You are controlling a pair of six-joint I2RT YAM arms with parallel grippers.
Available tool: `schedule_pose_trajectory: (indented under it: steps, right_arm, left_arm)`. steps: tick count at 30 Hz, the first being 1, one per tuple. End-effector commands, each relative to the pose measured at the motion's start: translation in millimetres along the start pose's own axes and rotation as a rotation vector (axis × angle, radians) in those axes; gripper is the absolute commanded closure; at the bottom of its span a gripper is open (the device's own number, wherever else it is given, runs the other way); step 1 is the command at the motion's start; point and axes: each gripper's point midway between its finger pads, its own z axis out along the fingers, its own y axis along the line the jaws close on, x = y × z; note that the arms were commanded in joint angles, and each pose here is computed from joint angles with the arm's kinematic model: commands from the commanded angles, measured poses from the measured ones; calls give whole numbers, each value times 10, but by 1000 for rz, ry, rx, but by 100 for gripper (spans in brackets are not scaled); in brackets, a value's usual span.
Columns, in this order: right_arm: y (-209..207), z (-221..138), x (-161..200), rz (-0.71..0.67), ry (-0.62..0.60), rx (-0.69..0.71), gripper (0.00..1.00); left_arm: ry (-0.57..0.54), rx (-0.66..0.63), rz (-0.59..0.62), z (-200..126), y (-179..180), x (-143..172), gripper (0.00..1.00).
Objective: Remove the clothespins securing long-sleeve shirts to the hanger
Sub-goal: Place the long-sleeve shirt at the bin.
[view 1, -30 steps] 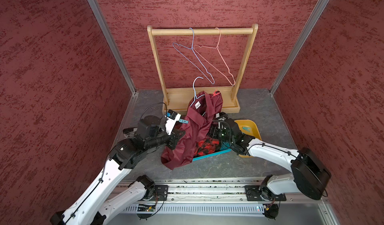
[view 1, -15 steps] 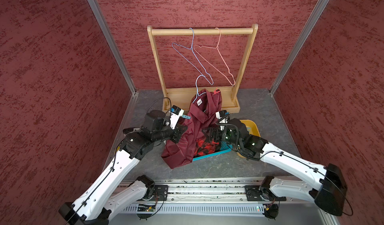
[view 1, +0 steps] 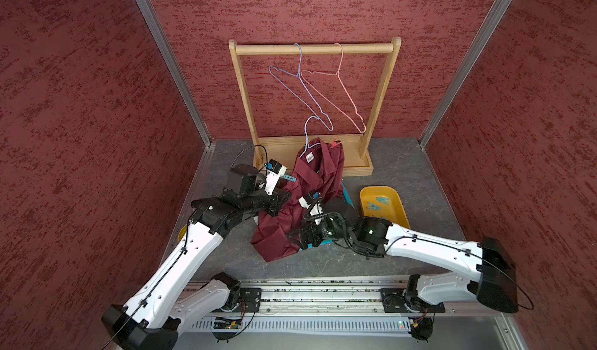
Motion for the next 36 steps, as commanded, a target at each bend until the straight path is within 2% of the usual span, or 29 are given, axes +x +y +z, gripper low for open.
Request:
schedule_pose_trajectory:
  steps: [1, 5, 7, 9, 10, 11, 15, 16, 22, 28, 31, 36]
  right_arm:
    - [243, 113, -103, -57, -4, -91, 4]
    - [285, 267, -107, -80, 9, -117, 9]
    - [269, 350, -95, -87, 21, -116, 15]
    - [266, 429, -109, -96, 27, -115, 26]
    - [264, 456, -122, -100, 26, -115, 33]
    - [270, 479, -138, -103, 24, -114, 43]
    - [185, 488, -192, -94, -6, -67, 97]
    - [139, 480, -205, -87, -16, -42, 100]
    - [-240, 326, -508, -69, -129, 155, 100]
    - [-819, 79, -811, -19, -241, 393, 100]
    - [-1060, 48, -836, 5, -261, 478, 100]
    - [-1451, 104, -672, 86, -274, 590, 100]
  left_arm:
    - [-74, 25, 55, -93, -82, -257, 100]
    - [-78, 27, 52, -97, -85, -292, 100]
    - [-76, 29, 50, -96, -91, -303, 100]
    - [-77, 29, 48, -96, -90, -307, 100]
    - [-76, 31, 47, -93, -92, -306, 100]
    - [-77, 32, 47, -101, -98, -314, 100]
    - [-81, 23, 50, -153, -100, -318, 100]
    - [-83, 20, 52, -177, -107, -328, 100]
    - [-112, 13, 60, -418, -195, -363, 100]
    - [-115, 4, 63, -588, -245, -293, 100]
    - [-106, 8, 62, -621, -268, -245, 100]
    - [-89, 4, 59, -669, -285, -161, 100]
